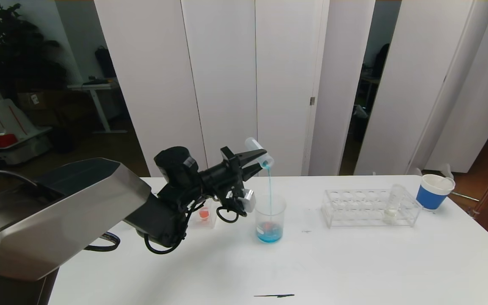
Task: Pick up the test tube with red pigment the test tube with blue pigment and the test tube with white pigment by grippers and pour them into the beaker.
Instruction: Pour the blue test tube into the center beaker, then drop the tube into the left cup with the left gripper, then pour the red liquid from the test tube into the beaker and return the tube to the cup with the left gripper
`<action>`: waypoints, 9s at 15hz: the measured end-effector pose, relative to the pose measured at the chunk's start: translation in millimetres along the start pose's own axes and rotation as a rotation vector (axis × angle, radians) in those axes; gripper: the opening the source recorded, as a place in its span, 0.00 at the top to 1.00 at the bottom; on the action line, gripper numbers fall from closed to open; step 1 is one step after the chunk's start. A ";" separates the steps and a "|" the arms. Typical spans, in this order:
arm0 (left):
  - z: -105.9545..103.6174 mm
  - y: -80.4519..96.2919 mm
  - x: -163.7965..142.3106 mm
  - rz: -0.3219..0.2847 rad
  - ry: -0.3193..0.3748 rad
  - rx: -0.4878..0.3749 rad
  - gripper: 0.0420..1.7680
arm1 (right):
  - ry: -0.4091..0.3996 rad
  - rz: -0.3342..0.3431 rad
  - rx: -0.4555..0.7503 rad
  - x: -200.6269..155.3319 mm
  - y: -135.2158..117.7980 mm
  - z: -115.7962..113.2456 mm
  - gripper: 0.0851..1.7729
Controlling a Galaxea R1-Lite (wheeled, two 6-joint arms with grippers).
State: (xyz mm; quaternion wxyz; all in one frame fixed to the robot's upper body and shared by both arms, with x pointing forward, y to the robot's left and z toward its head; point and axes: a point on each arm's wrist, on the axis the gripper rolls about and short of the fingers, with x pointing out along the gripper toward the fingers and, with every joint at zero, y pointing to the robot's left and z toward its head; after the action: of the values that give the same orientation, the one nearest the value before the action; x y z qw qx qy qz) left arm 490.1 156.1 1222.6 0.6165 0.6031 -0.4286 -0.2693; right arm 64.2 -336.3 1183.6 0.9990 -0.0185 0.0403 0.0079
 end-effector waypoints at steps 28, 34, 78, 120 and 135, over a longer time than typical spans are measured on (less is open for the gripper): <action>60.7 112.1 -17.1 0.629 0.869 -1.105 0.70 | 0.000 0.000 0.000 0.0 0.0 0.0 0.01; 39.4 141.7 -64.6 0.787 1.145 -1.281 0.70 | 0.000 0.000 0.000 0.0 0.0 0.0 0.01; -79.8 84.3 -213.2 0.844 1.344 -1.104 0.01 | 0.000 0.001 0.000 0.0 0.0 0.0 0.01; 272.1 62.4 -364.1 0.629 0.973 -1.388 0.01 | 0.000 0.001 0.000 0.0 0.0 0.0 0.01; 272.1 62.4 -364.0 0.628 0.973 -1.388 0.01 | 0.000 -0.001 0.006 0.0 0.0 0.0 0.01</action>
State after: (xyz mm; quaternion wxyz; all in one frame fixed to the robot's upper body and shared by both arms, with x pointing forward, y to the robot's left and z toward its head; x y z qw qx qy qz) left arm 68.9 333.6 1183.5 1.0000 -0.0019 -0.0066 -0.0016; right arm 64.2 -336.3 1183.6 0.9990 -0.0154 0.0403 0.0072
